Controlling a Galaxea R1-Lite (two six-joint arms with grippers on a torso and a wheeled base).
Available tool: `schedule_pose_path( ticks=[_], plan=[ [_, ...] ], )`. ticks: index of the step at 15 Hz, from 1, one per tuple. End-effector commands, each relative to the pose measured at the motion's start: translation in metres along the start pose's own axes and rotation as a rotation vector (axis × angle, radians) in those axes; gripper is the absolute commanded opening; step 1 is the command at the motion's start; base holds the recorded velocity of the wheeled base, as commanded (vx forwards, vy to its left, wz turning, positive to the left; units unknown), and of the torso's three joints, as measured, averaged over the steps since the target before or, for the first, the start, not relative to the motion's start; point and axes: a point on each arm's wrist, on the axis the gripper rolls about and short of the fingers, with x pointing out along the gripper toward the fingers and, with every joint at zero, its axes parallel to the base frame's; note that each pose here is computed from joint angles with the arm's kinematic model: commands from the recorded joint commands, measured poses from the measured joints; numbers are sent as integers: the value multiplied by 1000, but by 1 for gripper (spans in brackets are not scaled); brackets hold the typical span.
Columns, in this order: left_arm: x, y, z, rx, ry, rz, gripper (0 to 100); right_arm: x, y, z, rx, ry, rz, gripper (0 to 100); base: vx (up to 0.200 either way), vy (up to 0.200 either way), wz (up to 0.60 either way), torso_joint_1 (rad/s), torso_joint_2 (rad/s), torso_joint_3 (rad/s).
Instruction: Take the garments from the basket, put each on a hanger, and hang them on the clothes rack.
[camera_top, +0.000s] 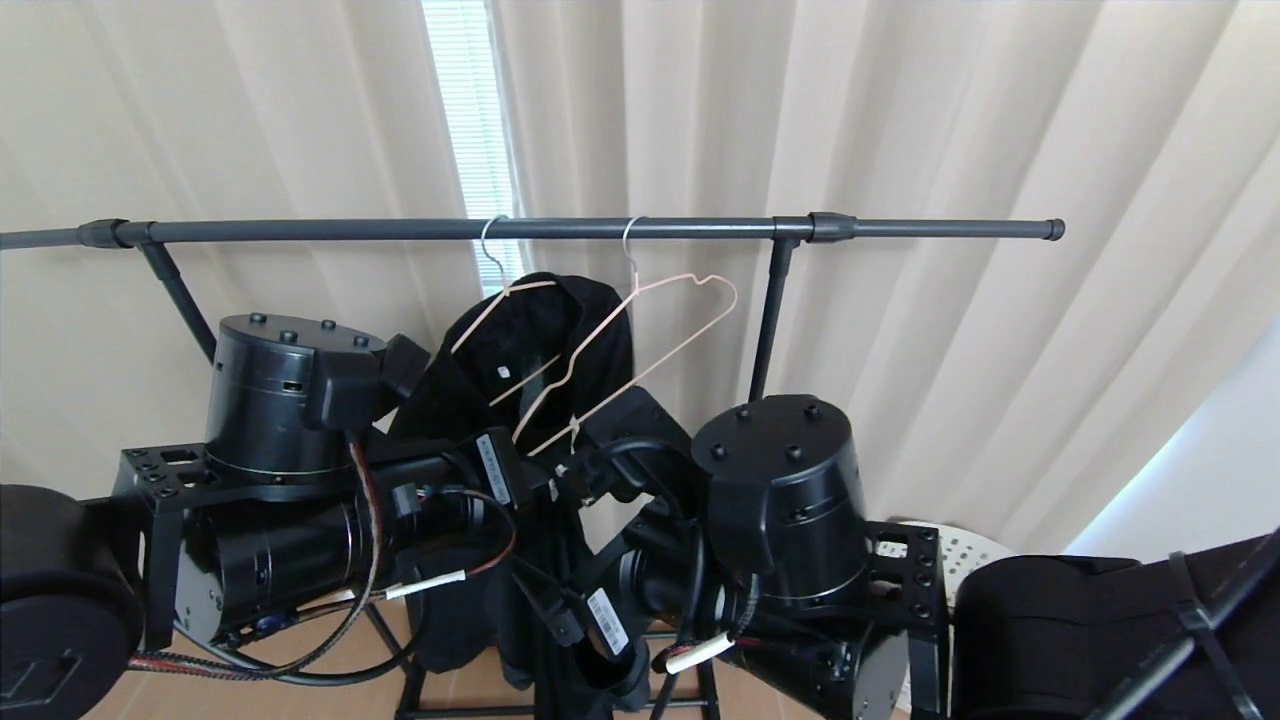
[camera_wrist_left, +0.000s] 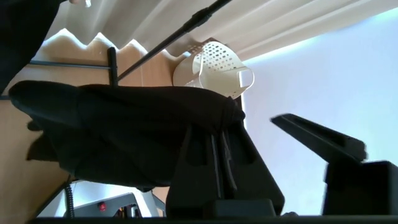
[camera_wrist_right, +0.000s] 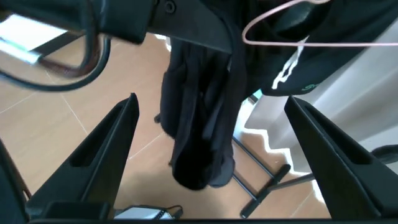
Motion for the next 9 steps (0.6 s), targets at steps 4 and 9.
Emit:
schedule_pose_path(
  ticks=[4, 9],
  plan=[
    [-1, -1, 0, 2, -11, 7, 0, 29, -17, -12, 0, 43, -137, 100, 0, 0, 0, 0, 0, 0],
    [-8, -1, 2, 33, -26, -4, 0, 36, -41, -16, -28, 70, -195, 100, 0, 0, 0, 0, 0, 0]
  ],
)
